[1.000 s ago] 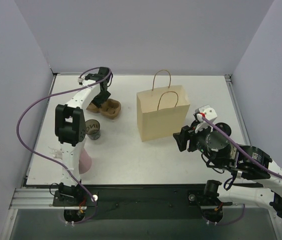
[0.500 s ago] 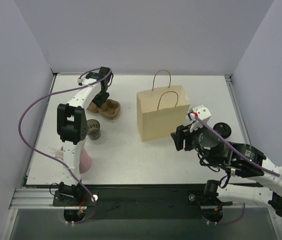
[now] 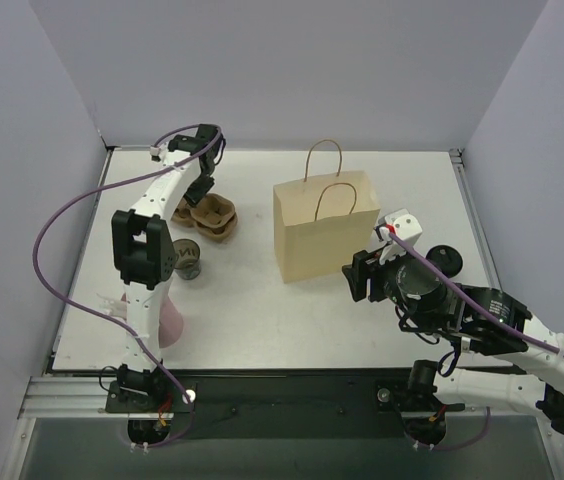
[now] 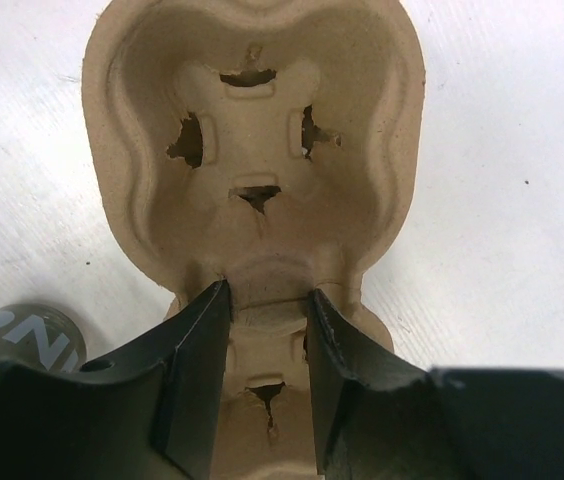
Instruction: Pack the takeout coffee
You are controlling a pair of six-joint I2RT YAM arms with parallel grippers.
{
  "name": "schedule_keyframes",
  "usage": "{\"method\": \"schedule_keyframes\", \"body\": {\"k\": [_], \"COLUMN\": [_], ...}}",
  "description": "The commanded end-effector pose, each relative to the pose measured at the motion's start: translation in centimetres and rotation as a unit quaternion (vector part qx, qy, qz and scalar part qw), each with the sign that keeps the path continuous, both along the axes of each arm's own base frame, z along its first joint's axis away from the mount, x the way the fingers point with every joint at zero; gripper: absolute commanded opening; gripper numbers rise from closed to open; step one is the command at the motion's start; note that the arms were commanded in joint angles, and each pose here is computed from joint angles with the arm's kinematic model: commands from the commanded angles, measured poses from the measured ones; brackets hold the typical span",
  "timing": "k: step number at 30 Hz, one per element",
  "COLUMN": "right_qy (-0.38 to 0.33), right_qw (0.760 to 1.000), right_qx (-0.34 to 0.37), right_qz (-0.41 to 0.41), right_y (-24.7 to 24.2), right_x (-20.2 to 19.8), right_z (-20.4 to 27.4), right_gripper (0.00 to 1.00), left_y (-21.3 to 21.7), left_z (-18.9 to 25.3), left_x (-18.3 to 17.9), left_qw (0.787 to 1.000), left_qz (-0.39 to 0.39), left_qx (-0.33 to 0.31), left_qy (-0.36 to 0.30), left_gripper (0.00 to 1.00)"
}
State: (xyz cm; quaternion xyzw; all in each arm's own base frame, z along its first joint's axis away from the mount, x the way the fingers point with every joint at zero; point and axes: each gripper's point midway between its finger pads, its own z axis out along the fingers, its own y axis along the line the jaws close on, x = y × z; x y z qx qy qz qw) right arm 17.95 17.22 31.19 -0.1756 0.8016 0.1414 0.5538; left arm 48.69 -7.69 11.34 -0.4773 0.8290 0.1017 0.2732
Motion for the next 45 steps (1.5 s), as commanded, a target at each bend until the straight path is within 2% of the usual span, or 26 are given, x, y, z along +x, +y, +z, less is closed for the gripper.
{"method": "schedule_keyframes", "body": {"k": [1,11,22,29,32,37,41,43,45], "right_qy": [-0.015,-0.01,0.001,0.013,0.016,0.019,0.018,0.018,0.018], "right_qw": [1.0,1.0,1.0,0.999,0.999,0.999,0.999,0.999,0.999], "right_qx": [0.0,-0.004,0.015,0.029,0.03,0.036,0.037,0.034,0.033], "right_qz": [-0.013,-0.005,0.008,0.015,0.017,0.018,0.015,0.014,0.014], "right_y": [-0.1,0.3,0.9,1.4,1.6,1.5,1.3,1.2,1.2], "right_x": [0.5,0.5,0.0,-0.4,-0.4,-0.6,-0.6,-0.6,-0.6], "right_z": [0.8,0.6,0.7,0.5,0.4,0.3,0.3,0.2,0.1], "right_gripper": [0.54,0.54,0.54,0.54,0.54,0.54,0.54,0.54,0.54], "left_y": [1.3,1.6,-0.6,-2.8,-3.8,-4.6,-5.2,-4.6,-3.8], "left_z": [3.2,6.6,9.1,7.7,7.6,5.8,3.7,3.6,3.9], "left_x": [-1.2,-2.4,-4.1,-5.3,-5.5,-4.4,-4.2,-4.3,-4.8], "left_qw": [0.999,0.996,0.98,0.957,0.944,0.935,0.927,0.928,0.939], "left_qz": [0.022,-0.034,-0.189,-0.285,-0.322,-0.347,-0.371,-0.363,-0.332], "left_qx": [0.03,0.074,0.05,0.021,0.043,0.053,0.054,0.08,0.092], "left_qy": [-0.017,-0.028,-0.035,-0.048,-0.051,-0.038,-0.001,0.011,0.021], "left_gripper": [0.36,0.34,0.3,0.3,0.3,0.3,0.3,0.31,0.38]}}
